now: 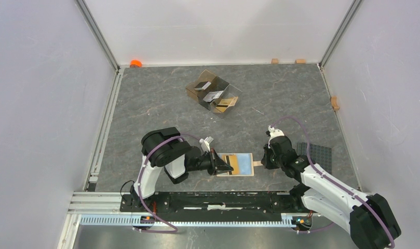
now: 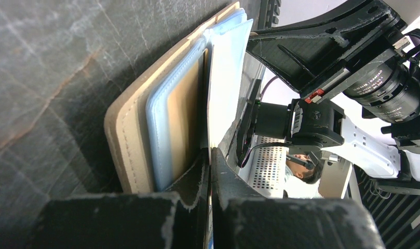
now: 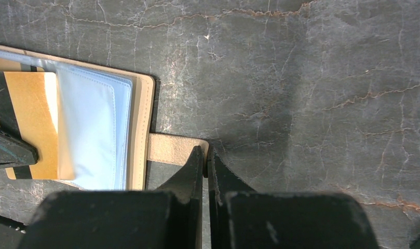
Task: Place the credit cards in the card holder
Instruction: Insert the credit card into the card holder.
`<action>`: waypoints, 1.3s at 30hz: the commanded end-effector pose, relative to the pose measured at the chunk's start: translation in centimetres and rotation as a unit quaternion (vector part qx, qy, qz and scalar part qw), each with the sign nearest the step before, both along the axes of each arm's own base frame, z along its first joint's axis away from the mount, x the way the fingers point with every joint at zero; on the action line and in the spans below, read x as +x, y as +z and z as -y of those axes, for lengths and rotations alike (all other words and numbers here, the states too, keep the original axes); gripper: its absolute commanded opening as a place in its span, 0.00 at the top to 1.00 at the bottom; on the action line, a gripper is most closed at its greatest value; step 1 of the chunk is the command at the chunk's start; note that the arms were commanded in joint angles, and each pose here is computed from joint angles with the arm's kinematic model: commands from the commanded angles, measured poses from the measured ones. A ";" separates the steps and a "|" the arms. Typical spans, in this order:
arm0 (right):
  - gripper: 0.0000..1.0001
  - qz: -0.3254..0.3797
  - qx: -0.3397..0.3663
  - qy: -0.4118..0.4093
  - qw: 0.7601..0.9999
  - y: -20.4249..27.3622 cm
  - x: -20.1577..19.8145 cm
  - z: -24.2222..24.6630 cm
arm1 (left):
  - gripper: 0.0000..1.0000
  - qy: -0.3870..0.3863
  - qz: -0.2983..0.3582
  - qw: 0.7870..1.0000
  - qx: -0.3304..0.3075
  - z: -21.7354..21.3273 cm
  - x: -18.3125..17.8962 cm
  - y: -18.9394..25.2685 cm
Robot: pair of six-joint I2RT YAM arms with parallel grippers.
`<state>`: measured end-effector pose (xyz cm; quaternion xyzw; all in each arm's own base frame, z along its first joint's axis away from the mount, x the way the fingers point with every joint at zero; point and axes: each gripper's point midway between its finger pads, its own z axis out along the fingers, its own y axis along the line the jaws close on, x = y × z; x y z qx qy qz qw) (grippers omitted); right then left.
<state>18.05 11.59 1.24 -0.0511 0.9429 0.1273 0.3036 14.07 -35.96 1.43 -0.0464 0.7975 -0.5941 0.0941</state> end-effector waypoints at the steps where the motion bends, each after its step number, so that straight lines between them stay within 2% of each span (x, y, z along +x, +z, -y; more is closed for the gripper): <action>1: 1.00 0.011 -0.011 -0.013 1.000 0.3 0.5 0.4 | 0.98 -0.051 -0.094 0.990 0.089 -0.3 -2.7 -5.7; 21: 1.00 0.007 -0.010 -0.010 1.000 0.2 0.6 0.1 | 0.98 -0.058 -0.072 0.992 0.084 1.5 -1.2 -5.4; 32: 1.00 0.011 -0.003 -0.004 1.000 0.4 0.7 -0.2 | 0.98 -0.058 -0.003 0.996 0.069 2.8 -0.1 -2.8; 39: 1.00 0.012 -0.004 -0.005 1.000 0.4 0.7 -0.1 | 0.98 -0.061 0.012 0.996 0.072 3.5 0.3 -2.2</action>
